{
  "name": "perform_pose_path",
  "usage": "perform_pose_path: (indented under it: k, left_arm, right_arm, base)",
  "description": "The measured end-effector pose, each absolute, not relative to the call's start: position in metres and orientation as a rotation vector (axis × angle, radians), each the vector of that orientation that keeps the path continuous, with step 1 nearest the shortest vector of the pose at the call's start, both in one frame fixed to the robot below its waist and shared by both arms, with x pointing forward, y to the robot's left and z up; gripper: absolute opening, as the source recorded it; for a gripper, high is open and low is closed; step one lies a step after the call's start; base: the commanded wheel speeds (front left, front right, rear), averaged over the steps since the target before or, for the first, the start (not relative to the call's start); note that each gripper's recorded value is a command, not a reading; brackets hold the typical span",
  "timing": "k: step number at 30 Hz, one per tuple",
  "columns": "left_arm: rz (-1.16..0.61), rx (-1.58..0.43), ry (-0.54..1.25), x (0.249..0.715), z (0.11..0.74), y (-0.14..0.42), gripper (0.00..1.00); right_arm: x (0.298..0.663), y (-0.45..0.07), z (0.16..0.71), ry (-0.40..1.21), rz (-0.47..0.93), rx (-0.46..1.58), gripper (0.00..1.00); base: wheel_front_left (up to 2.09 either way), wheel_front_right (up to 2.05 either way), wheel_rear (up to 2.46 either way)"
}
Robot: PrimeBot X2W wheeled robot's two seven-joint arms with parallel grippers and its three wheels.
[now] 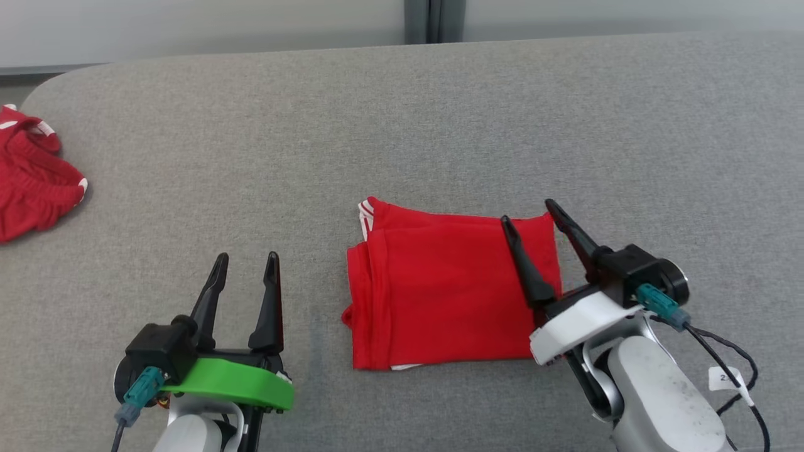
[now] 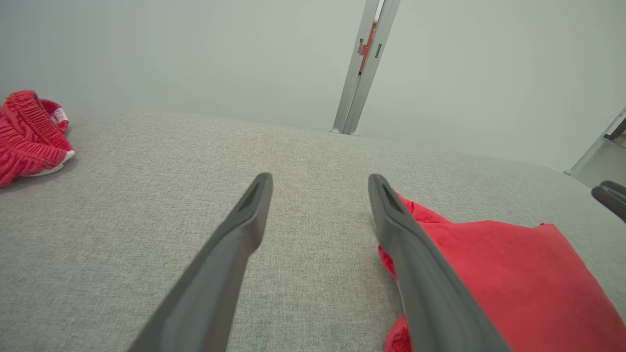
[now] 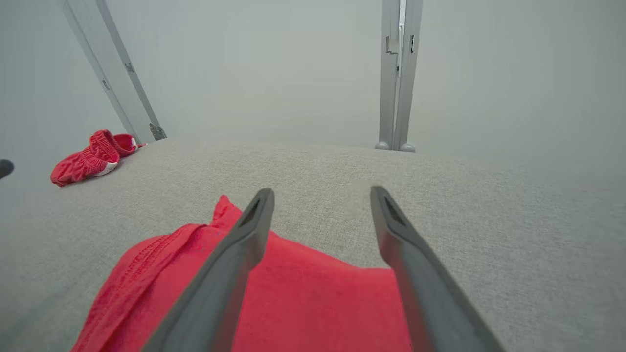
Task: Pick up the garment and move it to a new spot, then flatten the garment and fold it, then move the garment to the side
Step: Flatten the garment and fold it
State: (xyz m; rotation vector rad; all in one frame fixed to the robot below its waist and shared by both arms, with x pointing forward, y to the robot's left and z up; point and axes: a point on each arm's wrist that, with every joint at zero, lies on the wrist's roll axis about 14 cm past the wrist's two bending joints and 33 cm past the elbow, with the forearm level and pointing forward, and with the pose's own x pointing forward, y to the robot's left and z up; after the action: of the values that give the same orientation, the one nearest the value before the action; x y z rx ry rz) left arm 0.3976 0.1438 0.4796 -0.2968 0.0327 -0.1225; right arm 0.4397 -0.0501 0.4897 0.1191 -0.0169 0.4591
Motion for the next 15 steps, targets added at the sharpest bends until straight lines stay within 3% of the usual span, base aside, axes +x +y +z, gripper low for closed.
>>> perform_pose_path:
  k: [7, 15]
  left_arm:
    - [-0.132, -0.34, -0.009, 0.397, 0.491, 0.134, 1.0]
    - [-0.074, -0.323, -0.02, 0.382, 0.49, 0.152, 1.0]
  right_arm:
    - [0.425, -0.116, 0.495, -0.043, 0.25, 0.117, 1.0]
    - [0.409, -0.141, 0.498, -0.053, 0.173, 0.113, 1.0]
  base:
    - [0.0, 0.0, 0.0]
    - [0.0, 0.0, 0.0]
